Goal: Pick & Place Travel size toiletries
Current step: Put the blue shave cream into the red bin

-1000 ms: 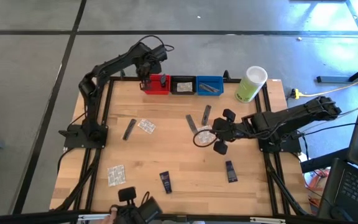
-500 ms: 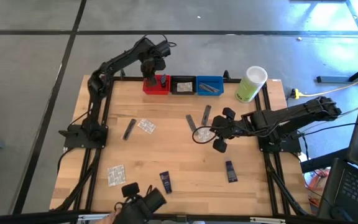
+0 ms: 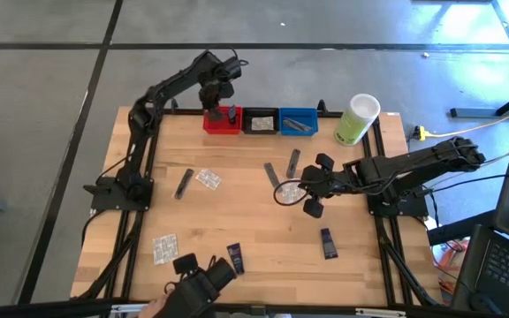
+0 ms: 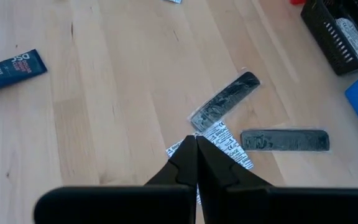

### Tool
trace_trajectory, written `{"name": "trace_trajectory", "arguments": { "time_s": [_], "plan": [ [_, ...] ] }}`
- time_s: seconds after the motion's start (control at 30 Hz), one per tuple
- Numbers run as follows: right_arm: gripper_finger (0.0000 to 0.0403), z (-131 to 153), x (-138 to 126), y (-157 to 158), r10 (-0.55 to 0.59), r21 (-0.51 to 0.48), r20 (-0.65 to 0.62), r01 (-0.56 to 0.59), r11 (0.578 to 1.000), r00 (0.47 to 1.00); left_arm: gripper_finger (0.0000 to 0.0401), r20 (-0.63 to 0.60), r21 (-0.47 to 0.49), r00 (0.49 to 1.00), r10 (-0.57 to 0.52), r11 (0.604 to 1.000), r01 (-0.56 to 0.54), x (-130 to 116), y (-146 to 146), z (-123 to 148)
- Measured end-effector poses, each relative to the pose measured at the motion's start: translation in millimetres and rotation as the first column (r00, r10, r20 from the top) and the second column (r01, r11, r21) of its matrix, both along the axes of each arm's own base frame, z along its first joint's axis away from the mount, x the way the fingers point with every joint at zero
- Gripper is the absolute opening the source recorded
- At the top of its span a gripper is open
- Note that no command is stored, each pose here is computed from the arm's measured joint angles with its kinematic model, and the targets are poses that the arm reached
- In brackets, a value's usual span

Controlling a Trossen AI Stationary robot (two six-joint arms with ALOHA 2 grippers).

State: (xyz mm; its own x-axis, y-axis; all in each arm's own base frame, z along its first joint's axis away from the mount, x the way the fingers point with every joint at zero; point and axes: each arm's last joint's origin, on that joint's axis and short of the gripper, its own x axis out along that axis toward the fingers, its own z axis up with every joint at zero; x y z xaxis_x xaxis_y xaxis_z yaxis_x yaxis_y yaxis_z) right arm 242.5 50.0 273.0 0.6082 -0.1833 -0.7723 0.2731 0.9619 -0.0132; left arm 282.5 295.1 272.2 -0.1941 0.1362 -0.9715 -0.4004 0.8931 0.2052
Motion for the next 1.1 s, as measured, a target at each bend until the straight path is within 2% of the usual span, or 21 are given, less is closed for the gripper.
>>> {"name": "trace_trajectory", "arguments": {
  "time_s": [0.3, 0.5, 0.67, 1.1],
  "plan": [
    [0.0002, 0, 0, 0, -0.001, -0.003, 0.001, 0.001, 1.0, 1.0, 0.0002, -0.05, -0.095, 0.998, 0.042, 0.994, -0.047, 3, 12, -33],
    [0.0002, 0, 0, 0, 0.009, -0.01, -0.002, -0.009, 1.0, 1.0, 0.0002, -0.093, -0.057, 0.995, 0.033, 0.998, -0.039, 1, 14, -34],
    [0.0002, 0, 0, 0, 0.016, -0.016, -0.003, -0.016, 1.0, 1.0, 0.0002, -0.02, -0.06, 0.999, 0.035, 0.998, -0.036, 4, 18, -35],
    [0.0002, 0, 0, 0, 0.02, -0.014, -0.004, -0.02, 1.0, 1.0, 0.0002, 0.015, -0.097, 0.998, 0.06, 0.994, -0.058, 5, 16, -35]
  ]
}}
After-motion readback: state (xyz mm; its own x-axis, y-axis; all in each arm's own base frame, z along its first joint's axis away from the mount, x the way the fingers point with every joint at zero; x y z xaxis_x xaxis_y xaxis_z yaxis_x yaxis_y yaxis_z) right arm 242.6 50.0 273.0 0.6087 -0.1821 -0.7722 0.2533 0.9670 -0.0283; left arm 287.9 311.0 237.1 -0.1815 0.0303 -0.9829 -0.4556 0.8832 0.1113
